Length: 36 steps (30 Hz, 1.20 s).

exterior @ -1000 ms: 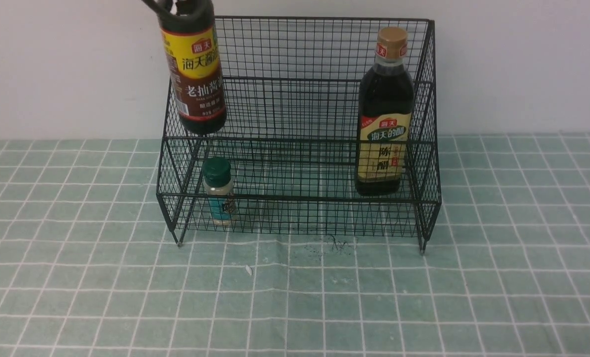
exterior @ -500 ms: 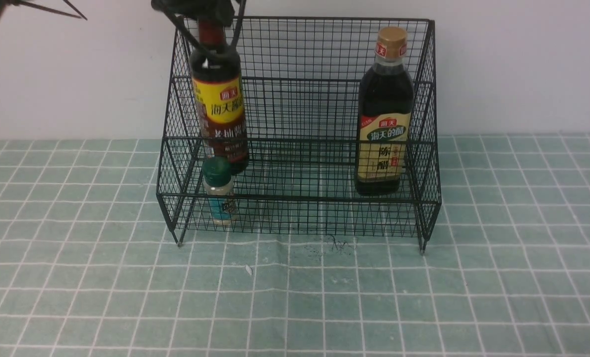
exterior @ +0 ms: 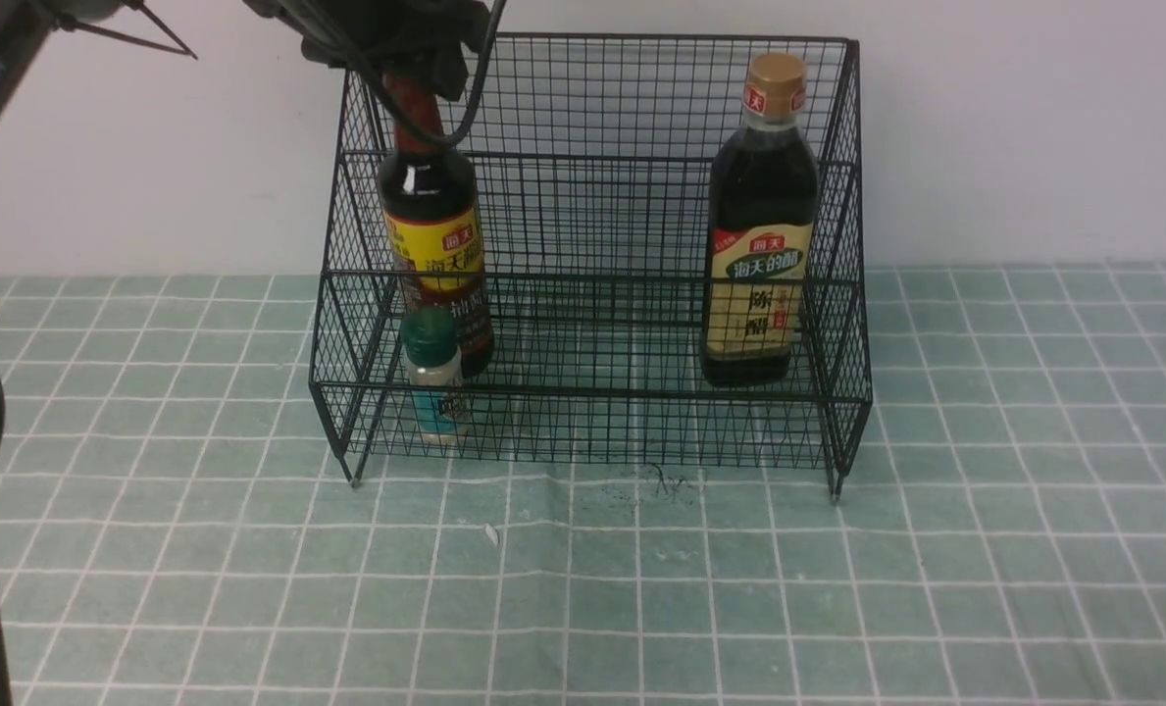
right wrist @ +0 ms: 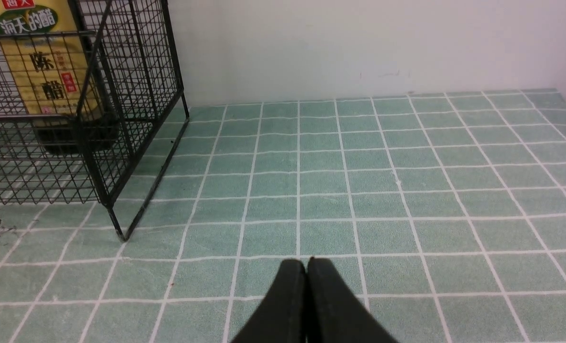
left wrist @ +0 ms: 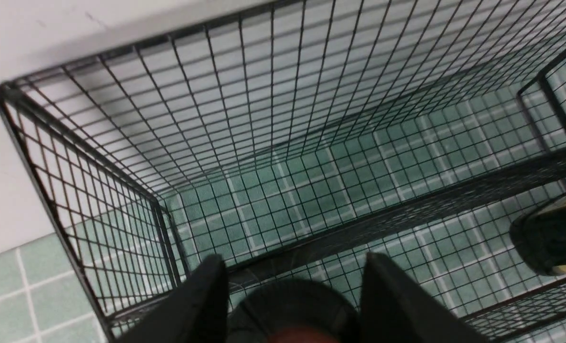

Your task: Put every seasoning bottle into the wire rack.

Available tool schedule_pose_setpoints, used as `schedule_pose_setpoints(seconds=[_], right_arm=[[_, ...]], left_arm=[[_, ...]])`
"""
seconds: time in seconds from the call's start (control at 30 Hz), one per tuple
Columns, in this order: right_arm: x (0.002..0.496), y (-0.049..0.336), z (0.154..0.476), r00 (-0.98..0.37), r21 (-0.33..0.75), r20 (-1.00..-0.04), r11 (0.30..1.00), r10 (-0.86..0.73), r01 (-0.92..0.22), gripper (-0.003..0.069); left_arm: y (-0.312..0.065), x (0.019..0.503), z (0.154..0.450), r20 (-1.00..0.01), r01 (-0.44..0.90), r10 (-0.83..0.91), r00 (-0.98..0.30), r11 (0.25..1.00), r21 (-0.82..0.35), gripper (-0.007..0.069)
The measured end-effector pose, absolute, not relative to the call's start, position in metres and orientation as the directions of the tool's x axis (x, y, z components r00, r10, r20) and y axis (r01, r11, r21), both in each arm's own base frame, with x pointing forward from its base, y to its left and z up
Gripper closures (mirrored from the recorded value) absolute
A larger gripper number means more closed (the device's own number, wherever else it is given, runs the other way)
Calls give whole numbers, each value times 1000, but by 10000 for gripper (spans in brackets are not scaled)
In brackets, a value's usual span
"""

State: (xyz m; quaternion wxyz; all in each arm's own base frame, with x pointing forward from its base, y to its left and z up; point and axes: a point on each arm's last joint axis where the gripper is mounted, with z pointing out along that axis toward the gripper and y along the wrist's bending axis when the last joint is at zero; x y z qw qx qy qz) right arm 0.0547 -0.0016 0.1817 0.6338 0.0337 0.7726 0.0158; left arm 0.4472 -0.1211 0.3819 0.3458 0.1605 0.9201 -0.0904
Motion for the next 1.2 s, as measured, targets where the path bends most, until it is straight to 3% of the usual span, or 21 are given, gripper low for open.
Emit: schedule_pose_setpoints(seconds=[0.17,0.27,0.4,0.57,0.73,0.9,1.0,1.2], right_arm=[[55,-2,182,-194,67,-978,997,72,32,673],[55,-2,182,-194,67,-978,997,72,32,673],[55,-2,182,-194,67,-978,997,72,32,673],[55,-2,182,-194,67,-978,997,72,32,673],[55,-2,182,-194,67,-978,997,72,32,673],[55,-2,182,-194,67,-978,997,72,32,673],[55,-2,182,-194,67,-978,997,72,32,673],[55,-2,182,-194,67,-978,997,72,32,673]], left_arm=[[-117,431,405,-686,363,231,-690,930,-52,243],[-111,405,442,-740,367,220,-636,930,-39,269],[-101,364,486,-786,374,212,-581,927,-27,378],[-83,291,548,-879,377,179,-442,926,0,594],[-66,219,580,-923,378,158,-350,926,15,631],[-50,153,571,-922,380,159,-354,925,14,631],[-43,124,545,-901,379,169,-400,925,6,631],[-29,68,494,-932,370,130,-339,929,-5,631]])
